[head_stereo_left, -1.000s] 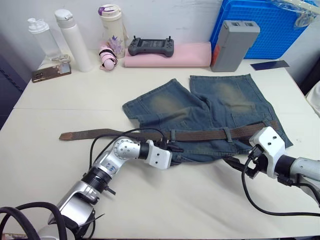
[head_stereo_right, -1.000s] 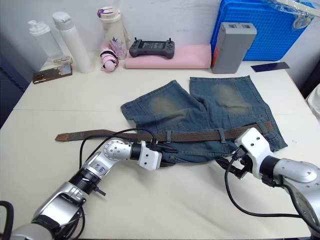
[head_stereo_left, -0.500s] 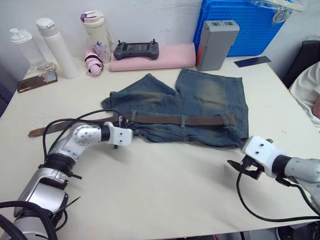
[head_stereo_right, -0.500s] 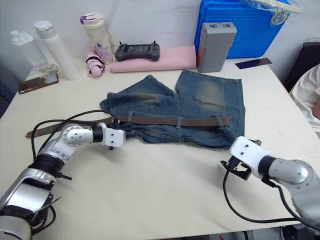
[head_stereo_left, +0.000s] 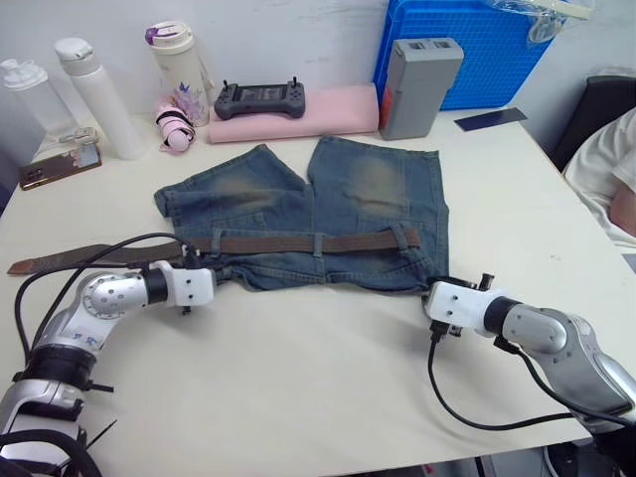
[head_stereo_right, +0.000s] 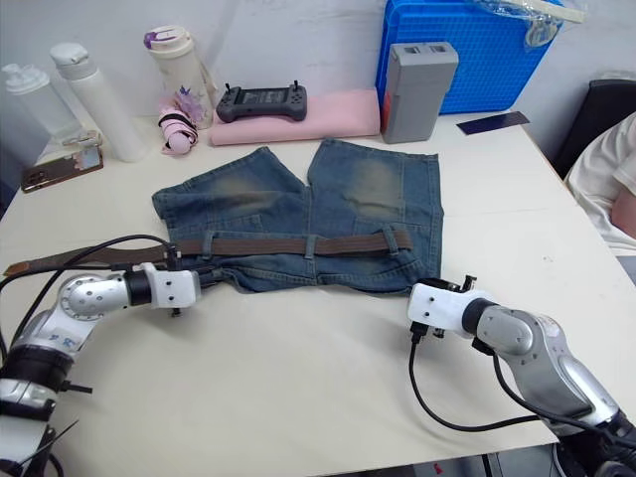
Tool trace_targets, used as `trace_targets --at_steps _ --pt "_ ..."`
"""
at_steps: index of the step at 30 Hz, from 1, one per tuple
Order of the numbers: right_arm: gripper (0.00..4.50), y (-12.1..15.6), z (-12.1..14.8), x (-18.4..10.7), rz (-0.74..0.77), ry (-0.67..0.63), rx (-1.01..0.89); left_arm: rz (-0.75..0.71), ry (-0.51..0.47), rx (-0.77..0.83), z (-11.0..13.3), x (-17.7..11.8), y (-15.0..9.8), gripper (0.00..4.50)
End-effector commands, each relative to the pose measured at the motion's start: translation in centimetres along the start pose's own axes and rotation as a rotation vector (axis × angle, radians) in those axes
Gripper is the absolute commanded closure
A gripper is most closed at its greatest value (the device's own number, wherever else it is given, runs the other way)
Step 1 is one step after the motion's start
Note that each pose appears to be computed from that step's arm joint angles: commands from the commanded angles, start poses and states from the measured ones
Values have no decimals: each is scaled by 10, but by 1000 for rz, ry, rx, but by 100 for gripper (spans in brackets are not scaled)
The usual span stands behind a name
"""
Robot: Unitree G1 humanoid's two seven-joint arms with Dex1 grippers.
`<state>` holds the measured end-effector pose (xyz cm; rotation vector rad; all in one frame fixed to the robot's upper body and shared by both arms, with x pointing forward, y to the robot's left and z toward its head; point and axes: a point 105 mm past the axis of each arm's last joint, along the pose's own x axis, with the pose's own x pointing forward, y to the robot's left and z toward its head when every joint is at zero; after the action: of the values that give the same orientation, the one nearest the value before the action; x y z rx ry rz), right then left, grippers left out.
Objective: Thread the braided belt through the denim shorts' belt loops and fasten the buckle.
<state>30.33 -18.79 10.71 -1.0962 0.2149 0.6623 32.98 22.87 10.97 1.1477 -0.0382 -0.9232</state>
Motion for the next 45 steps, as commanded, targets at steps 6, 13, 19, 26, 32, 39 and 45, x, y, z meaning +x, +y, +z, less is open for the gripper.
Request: trace_targets --at_steps 6,13,19,26,32,39,45 --pt "438 -8 -12 18 -30 55 108 -71 53 -49 -10 -9 -29 440" --pt "438 -2 -15 6 32 63 127 -85 -11 -46 3 2 -38 440" --pt "450 -5 -14 -2 49 52 223 -45 -73 -75 18 2 -31 324" --pt "262 -31 18 -38 135 -128 482 -75 -127 -248 38 -23 -10 38" --pt "3 -107 53 -43 43 -287 733 -106 -168 -473 48 -45 17 31" --pt "3 -114 43 16 41 -161 1136 -76 -194 -509 55 -38 20 31" --pt "3 -83 31 38 114 -71 1227 -23 -214 -553 59 -40 23 31"
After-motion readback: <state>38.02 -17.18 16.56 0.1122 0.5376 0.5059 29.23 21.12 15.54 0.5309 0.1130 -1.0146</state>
